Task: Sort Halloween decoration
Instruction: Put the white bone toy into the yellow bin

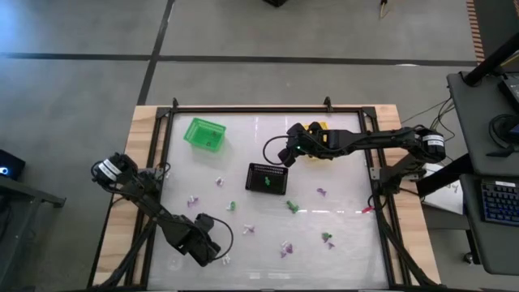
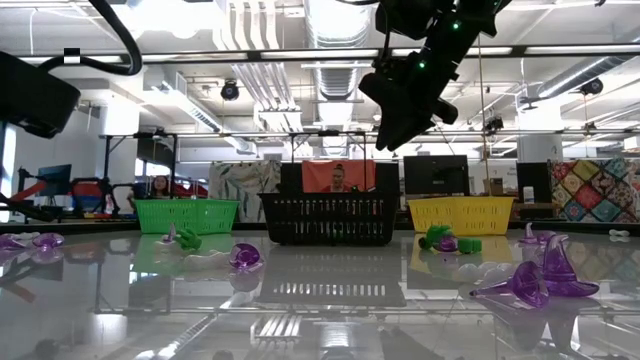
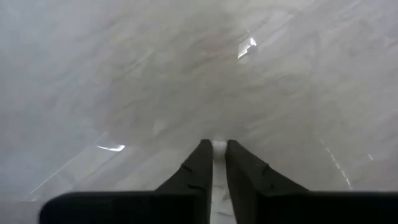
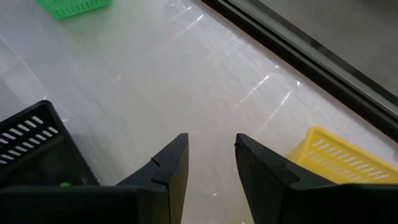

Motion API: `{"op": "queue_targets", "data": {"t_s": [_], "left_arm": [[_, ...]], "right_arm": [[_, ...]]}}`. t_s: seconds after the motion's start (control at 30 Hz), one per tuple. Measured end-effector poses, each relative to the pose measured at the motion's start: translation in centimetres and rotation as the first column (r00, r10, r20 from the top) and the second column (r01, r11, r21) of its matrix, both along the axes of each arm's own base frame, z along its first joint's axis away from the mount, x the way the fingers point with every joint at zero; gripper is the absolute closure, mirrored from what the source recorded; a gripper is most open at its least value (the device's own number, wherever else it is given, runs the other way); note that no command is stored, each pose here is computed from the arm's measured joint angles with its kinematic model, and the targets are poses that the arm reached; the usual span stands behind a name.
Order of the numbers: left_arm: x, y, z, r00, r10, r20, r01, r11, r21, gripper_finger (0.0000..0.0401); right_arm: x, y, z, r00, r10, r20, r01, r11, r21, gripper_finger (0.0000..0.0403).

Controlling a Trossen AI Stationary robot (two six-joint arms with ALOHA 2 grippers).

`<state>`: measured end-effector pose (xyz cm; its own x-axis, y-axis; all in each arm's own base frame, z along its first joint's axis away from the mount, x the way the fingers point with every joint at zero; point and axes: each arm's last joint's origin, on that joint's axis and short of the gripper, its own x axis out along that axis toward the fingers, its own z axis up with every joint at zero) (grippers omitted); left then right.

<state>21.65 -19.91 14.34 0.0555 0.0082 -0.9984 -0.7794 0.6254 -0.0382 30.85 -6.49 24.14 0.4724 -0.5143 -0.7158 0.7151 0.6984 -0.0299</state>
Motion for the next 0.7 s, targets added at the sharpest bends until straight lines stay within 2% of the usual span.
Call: {"op": "queue_targets", "data": {"t_s": [0.13, 0.27, 0.43, 0.57, 0.7], "left_arm": [[0.0, 0.2, 0.3, 0.999, -0.022, 0.045, 0.020, 0.999, 0.043, 0.0393], [0.2, 0.8, 1.2, 0.986, -0.063, 0.154, 0.040, 0.988, 0.147, 0.0399], [0.2, 1.6, 3.0, 0.947, -0.173, 0.270, 0.094, 0.955, 0.281, 0.0400], [0.1, 2.5, 5.6, 0.887, -0.267, 0.377, 0.111, 0.915, 0.387, 0.0400], [-0.3, 3.4, 9.2, 0.770, -0.406, 0.493, 0.125, 0.853, 0.507, 0.0401]], "right_arm": [[0.0, 0.0, 0.0, 1.000, 0.000, -0.001, 0.000, 1.000, 0.000, 0.0277], [0.0, 0.0, 0.0, 1.000, 0.003, -0.002, -0.003, 1.000, -0.002, 0.0277], [0.0, 0.0, -0.2, 1.000, 0.014, -0.008, -0.014, 1.000, 0.003, 0.0277], [0.0, 0.2, -0.2, 0.998, 0.055, -0.008, -0.055, 0.998, 0.031, 0.0278], [0.0, 0.4, 0.1, 0.998, 0.069, 0.000, -0.069, 0.997, 0.028, 0.0278]]}}
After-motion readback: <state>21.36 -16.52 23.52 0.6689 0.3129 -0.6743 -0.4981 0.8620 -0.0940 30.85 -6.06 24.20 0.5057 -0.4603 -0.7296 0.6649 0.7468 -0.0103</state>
